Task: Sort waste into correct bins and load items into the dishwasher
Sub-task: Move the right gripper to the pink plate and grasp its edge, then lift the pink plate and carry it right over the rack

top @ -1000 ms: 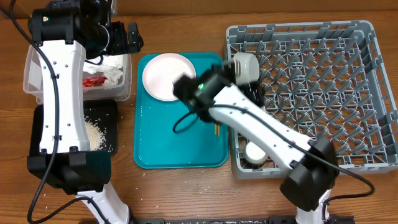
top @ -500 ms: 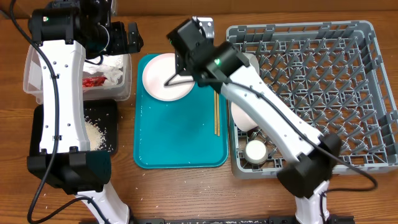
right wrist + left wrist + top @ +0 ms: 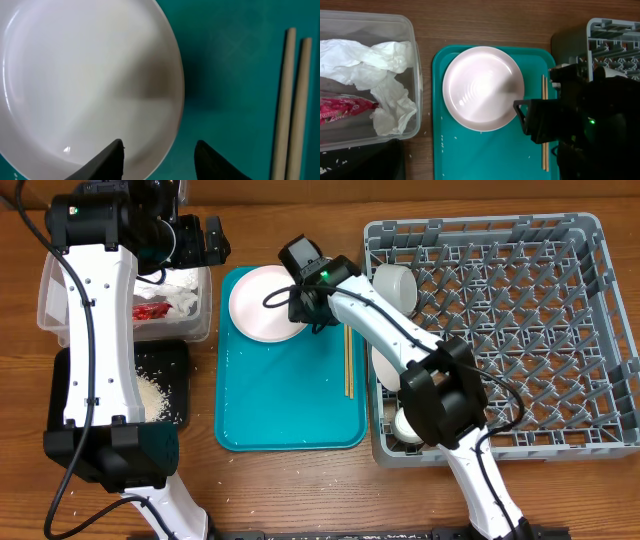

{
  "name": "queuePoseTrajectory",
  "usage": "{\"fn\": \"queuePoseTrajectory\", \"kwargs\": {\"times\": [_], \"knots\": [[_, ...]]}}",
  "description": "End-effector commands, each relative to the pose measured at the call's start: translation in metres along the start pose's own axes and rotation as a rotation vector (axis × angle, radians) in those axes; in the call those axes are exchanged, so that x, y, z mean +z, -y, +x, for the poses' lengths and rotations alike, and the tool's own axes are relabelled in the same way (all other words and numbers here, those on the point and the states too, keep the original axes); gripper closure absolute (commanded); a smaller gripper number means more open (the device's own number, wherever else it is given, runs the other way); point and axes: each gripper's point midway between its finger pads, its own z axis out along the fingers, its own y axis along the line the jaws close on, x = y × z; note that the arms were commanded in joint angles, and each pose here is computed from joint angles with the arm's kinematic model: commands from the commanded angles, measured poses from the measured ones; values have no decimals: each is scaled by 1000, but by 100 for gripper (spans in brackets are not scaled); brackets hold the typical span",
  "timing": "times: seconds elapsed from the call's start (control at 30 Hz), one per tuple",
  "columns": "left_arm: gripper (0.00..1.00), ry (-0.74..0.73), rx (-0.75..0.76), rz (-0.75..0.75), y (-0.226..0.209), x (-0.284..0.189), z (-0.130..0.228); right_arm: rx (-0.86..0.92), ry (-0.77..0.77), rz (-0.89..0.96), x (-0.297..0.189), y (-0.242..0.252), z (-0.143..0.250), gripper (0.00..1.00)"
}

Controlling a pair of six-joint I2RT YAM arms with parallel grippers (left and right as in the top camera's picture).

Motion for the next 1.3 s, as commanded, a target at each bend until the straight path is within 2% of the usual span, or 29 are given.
{"fn": "queuePoseTrajectory", "kwargs": {"times": [0.0,0.23,0.57,0.67,0.7,0.83,0.93,1.03,1.17,1.27], "knots": [[0,22,4,-3,0,-8,-4,19,-44,-2,14,3,8,63],[0,22,4,-2,0,-8,-4,20,-82,8,20,7,17,80],[0,22,4,-2,0,-8,-4,37,-120,40,37,20,34,82],[0,22,4,-2,0,-8,-4,50,-135,49,39,22,38,89],[0,21,4,-3,0,-8,-3,49,-137,51,39,23,39,96],[0,22,4,-2,0,-8,-4,50,-118,43,27,21,30,96],[0,22,4,-3,0,-8,-4,40,-53,39,-6,21,6,96],[0,22,4,-2,0,-8,-4,-3,51,36,-61,22,-27,96],[0,22,4,-3,0,-8,-4,-48,256,100,-169,38,-67,96],[0,22,4,-2,0,-8,-4,-53,432,238,-244,67,-83,96]]}}
